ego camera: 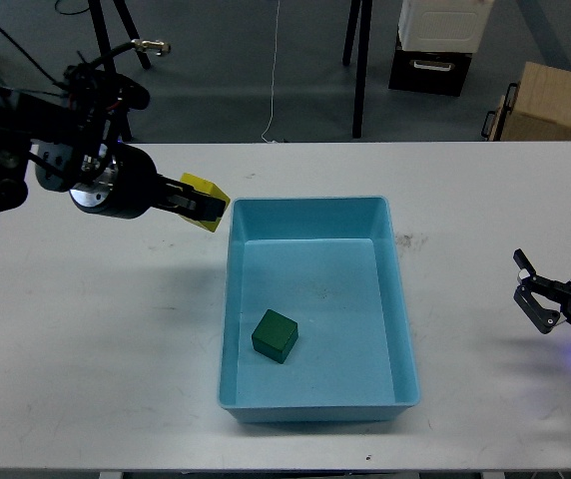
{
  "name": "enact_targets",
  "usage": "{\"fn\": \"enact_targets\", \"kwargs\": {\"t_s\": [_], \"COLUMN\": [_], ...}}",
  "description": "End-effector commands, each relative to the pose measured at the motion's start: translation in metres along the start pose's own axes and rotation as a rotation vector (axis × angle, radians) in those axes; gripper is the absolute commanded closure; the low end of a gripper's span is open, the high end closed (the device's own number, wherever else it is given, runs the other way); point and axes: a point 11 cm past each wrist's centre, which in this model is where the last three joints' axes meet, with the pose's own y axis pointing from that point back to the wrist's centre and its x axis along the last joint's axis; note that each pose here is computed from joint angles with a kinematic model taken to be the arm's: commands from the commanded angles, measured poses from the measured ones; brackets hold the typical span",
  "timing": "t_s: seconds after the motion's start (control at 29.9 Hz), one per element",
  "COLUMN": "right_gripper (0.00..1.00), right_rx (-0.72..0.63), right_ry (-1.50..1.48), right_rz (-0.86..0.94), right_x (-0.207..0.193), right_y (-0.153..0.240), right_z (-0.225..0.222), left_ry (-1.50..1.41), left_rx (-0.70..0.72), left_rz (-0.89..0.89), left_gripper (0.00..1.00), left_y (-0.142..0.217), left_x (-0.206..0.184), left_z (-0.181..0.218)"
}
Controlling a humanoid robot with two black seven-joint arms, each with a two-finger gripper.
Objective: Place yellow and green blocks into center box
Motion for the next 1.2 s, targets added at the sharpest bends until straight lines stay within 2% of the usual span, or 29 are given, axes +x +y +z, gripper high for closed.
{"fn": "enact_targets", "kwargs": {"t_s": [0.0, 0.07, 0.13, 0.3, 0.53, 0.63, 0.77, 0.9, 1.07, 1.17], "right_gripper": [0.01, 0.01, 0.01, 0.01, 0.01, 0.01, 0.01, 0.01, 0.01, 0.01], "right_rx": [0.006, 0.007, 0.012, 0.031, 0.032, 0.032, 0.028, 0.025, -0.013, -0.037], "right_ry": [0.003, 0.0, 0.002, 0.006, 0.005, 0.005, 0.007, 0.01, 0.079, 0.139], "right_rz": [0.012, 0.025, 0.031, 0.042, 0.038, 0.037, 0.029, 0.01, -0.045, -0.073], "right_x": [0.004, 0.007, 0.008, 0.011, 0.009, 0.009, 0.007, 0.002, -0.014, -0.023], "right_y": [0.002, 0.007, 0.01, 0.016, 0.016, 0.016, 0.012, 0.005, -0.018, -0.03], "right_z": [-0.002, -0.002, -0.004, -0.009, -0.009, -0.01, -0.009, -0.01, -0.008, -0.006], "left_ry": [-0.096, -0.146, -0.178, -0.193, -0.154, -0.106, -0.041, 0.115, 0.475, 0.663], "left_rx": [-0.068, -0.086, -0.116, -0.199, -0.275, -0.258, -0.241, -0.249, -0.451, -0.596], "left_rz": [-0.087, -0.154, -0.19, -0.199, -0.181, -0.144, -0.076, 0.088, 0.387, 0.517], "left_gripper": [0.93, 0.88, 0.72, 0.46, 0.28, 0.2, 0.2, 0.2, 0.18, 0.13], "left_y": [-0.035, -0.051, -0.062, -0.076, -0.074, -0.063, -0.045, -0.008, 0.04, 0.06], "left_x": [-0.006, -0.023, -0.031, -0.03, -0.023, -0.012, 0.004, 0.037, 0.083, 0.089], "left_z": [0.053, 0.068, 0.083, 0.106, 0.105, 0.086, 0.061, 0.02, -0.022, -0.044]}}
